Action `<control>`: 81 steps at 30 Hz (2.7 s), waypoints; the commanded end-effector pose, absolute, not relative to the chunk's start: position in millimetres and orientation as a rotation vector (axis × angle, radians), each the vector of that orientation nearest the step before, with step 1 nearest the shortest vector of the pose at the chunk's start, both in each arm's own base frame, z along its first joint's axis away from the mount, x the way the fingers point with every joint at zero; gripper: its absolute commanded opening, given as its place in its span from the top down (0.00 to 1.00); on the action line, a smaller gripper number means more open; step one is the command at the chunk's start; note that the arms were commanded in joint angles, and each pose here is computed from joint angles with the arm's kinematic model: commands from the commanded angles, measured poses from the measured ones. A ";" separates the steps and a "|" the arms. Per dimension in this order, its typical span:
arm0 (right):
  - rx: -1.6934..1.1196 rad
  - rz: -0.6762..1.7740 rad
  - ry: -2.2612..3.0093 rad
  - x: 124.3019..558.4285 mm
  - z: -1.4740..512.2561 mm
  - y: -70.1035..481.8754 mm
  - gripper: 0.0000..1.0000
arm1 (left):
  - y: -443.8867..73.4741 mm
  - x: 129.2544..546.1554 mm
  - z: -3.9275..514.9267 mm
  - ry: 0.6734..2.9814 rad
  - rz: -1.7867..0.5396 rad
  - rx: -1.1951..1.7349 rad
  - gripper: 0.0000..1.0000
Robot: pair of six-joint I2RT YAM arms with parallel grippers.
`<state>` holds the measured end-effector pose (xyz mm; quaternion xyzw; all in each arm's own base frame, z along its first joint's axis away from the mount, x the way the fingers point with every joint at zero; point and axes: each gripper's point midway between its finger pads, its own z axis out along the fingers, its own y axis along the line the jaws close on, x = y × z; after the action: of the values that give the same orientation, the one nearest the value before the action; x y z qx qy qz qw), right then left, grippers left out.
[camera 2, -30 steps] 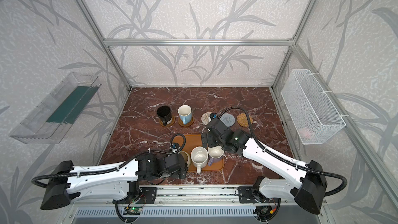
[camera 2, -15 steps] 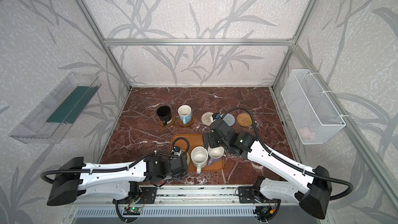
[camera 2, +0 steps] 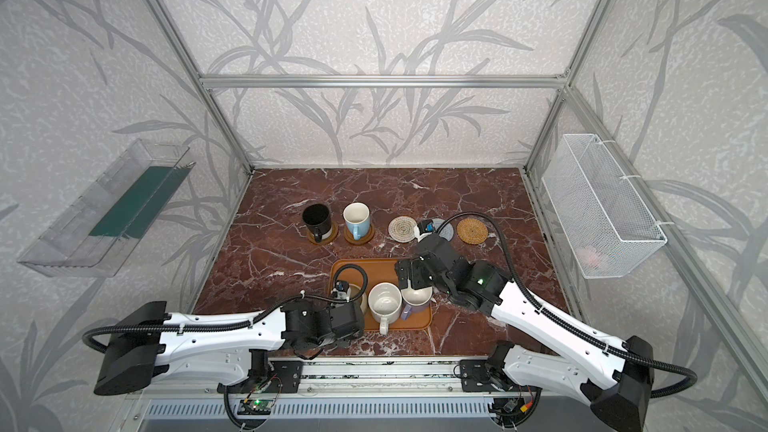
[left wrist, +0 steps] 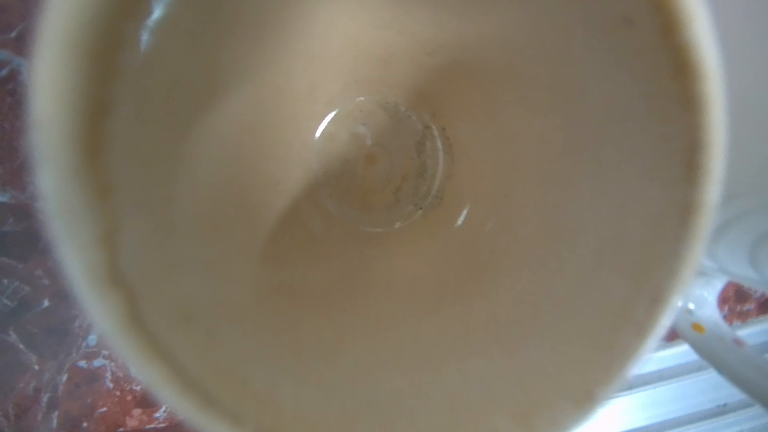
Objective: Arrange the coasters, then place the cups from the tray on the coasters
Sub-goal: 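Grasp and lift the beige mug with the left gripper while the right moves away, then carry the beige mug toward the multicolour coaster with the left gripper while the right hovers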
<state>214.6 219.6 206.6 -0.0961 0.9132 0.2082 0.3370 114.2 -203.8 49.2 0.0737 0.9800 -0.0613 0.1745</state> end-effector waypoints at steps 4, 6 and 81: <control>-0.258 0.577 2.391 205.2 200.2 217.2 0.00 | -198.5 126.3 59.3 2.711 -0.123 0.185 0.84; -0.264 0.576 2.393 204.2 199.8 216.9 0.00 | -199.1 126.8 57.4 2.711 -0.117 0.185 0.84; -0.105 0.682 2.205 256.3 242.2 166.1 0.01 | -295.3 293.6 220.1 2.398 -0.199 0.185 1.00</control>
<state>254.2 172.6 230.2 -0.0515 0.8783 0.2601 0.3979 262.3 -280.0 190.5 0.0915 0.9480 -0.0563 0.2995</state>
